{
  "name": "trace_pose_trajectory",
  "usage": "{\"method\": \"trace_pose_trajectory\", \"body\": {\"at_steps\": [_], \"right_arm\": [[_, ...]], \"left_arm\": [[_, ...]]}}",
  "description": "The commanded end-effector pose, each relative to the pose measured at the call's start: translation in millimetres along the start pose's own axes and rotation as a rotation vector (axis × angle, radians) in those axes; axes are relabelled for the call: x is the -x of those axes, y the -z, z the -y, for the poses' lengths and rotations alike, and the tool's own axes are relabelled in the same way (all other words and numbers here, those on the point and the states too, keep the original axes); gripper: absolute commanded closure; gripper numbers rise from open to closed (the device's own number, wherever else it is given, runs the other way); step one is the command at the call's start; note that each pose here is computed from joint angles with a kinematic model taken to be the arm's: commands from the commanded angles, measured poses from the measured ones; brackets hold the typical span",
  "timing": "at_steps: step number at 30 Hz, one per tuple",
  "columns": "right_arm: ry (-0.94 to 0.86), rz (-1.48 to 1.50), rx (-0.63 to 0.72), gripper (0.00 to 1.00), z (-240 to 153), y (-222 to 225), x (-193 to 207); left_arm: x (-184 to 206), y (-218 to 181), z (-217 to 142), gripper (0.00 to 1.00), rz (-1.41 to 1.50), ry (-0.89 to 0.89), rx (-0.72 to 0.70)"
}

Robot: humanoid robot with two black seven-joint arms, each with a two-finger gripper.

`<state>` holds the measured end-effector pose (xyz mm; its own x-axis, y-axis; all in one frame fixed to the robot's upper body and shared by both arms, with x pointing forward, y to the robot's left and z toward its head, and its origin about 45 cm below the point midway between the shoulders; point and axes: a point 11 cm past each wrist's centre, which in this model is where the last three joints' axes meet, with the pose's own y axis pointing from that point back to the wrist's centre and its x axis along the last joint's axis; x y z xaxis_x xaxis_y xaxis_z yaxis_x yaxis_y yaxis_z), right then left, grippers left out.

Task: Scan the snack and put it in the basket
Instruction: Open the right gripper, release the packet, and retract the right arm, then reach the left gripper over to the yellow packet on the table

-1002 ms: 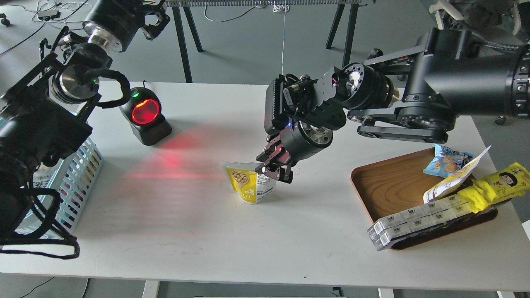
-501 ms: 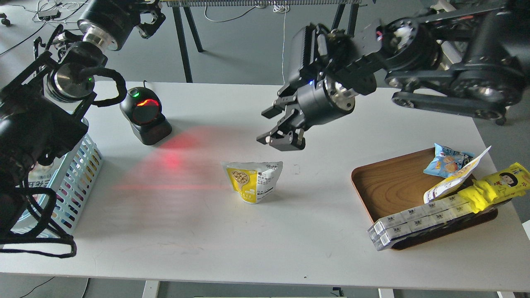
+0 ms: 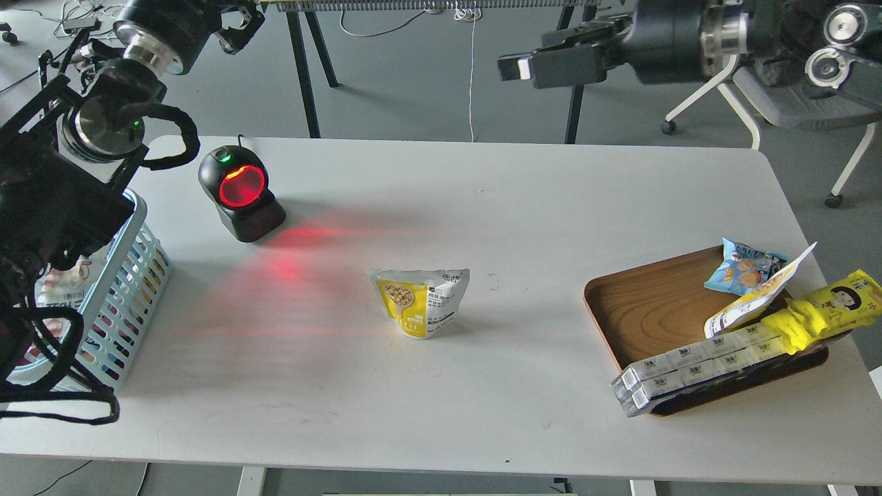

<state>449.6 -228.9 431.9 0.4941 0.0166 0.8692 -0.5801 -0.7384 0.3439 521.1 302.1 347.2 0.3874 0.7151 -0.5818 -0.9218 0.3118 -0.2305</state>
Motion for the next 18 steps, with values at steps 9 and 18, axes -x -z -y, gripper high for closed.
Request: {"method": "trace_pose_trajectory", "body": {"at_steps": [9,18], "right_arm": [[-0.449,0.542,0.068,0.01,-67,-93,-43],[-0.724,0.954,-0.083,0.01,-92,-132,-25]], "left_arm": [[16,-14,12,0.00,-0.001,0.033,0.031],[42,-31,25,0.00,0.148,0.104,-0.036]]}}
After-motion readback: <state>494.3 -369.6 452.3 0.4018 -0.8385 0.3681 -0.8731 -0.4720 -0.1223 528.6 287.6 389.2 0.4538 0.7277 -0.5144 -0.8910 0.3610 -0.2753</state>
